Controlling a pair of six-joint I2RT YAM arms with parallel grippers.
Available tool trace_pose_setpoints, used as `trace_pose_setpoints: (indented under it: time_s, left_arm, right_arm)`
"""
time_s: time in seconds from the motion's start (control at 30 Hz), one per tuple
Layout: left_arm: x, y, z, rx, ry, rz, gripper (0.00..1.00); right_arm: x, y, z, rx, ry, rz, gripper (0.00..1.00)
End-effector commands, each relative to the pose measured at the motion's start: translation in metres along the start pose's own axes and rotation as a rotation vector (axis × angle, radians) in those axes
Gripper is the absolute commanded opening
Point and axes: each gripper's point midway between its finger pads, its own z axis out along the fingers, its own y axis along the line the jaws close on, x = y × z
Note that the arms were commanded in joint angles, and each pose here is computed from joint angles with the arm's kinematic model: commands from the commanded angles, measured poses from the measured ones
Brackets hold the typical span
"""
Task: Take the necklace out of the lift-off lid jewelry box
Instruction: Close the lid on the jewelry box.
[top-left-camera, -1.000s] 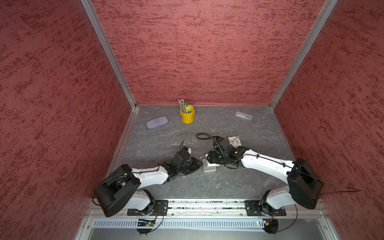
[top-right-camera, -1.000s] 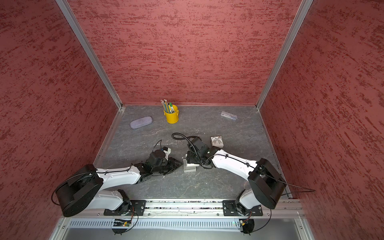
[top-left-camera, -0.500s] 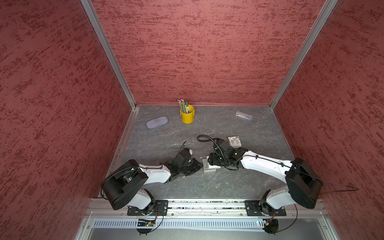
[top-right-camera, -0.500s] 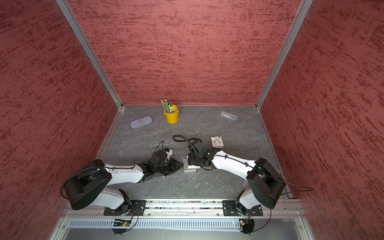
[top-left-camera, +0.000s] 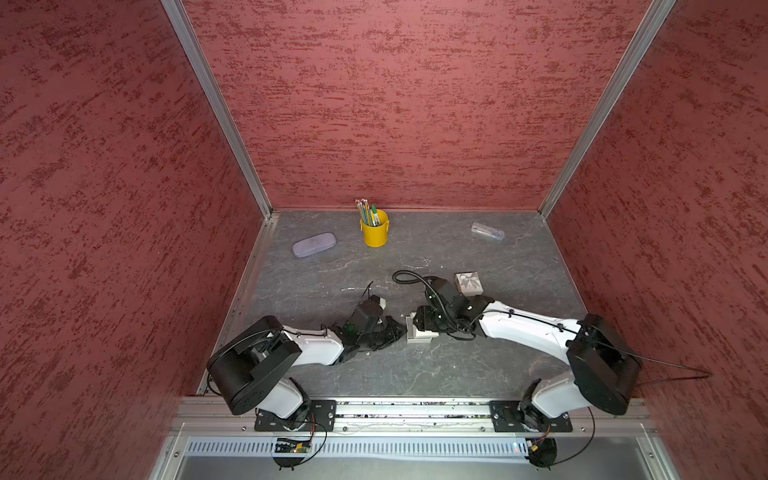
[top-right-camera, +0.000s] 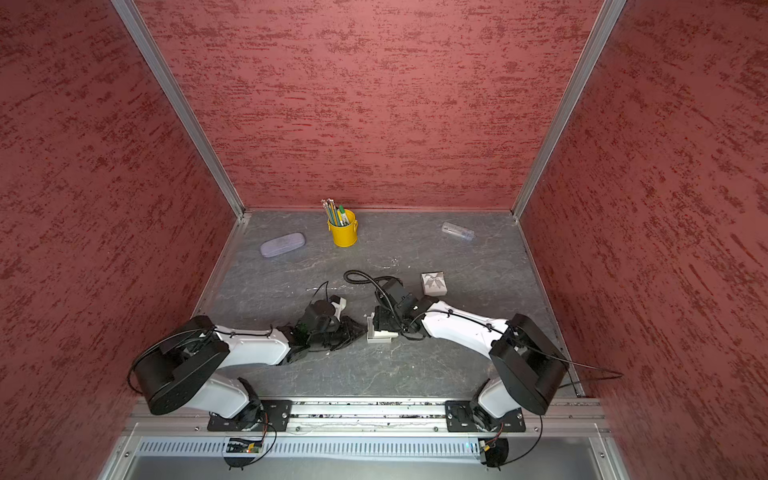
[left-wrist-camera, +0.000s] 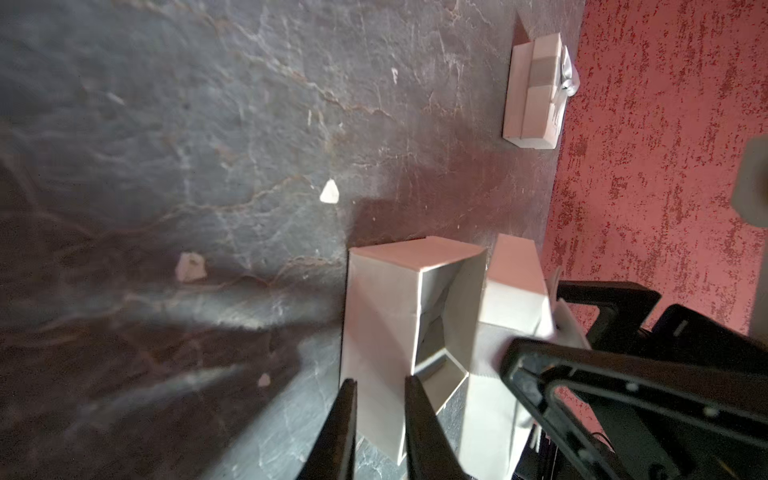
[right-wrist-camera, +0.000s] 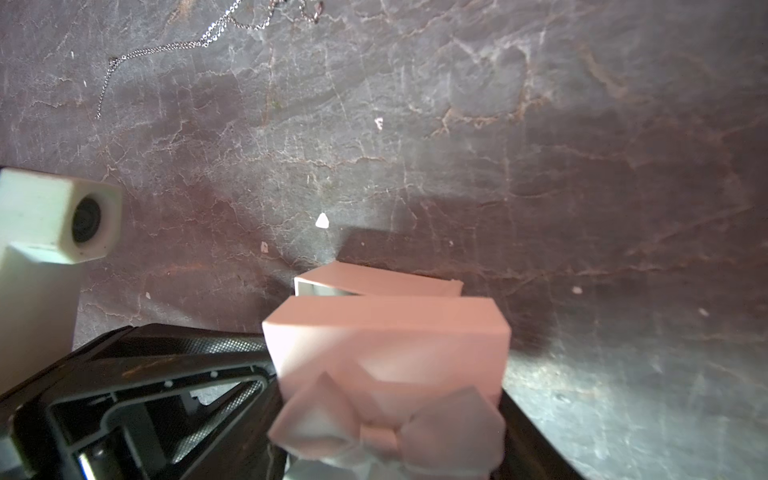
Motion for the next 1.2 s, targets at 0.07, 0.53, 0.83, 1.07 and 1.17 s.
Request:
trace_pose_setpoints:
  time_s: [0.07,0.53,0.83,1.07,1.17]
  left_arm:
    - [0.003,-0.007,0.005,0.021,0.011,0.005,0.22]
    - [0.011,-0.007,0.008,0.021,0.024,-0.001,0.2]
    - [0.013,-0.007,0.01,0.018,0.032,-0.002,0.2]
    - [0.013,-0.006,0.011,0.016,0.037,0.003,0.2]
    - [0.013,-0.007,0.011,0.017,0.036,0.009,0.19]
  right_arm:
    - [0.005,0.002,0.003,0.009,0.017,0.012,0.67]
    - [0.0,0.004,-0.003,0.01,0.004,0.023,0.67]
    - [-0.003,0.008,0.006,-0.002,-0.003,0.012,0.67]
    - [-0.005,0.013,0.013,-0.004,0.015,-0.028,0.67]
    - [-0.004,0.016,0.015,-0.009,0.03,-0.049,0.66]
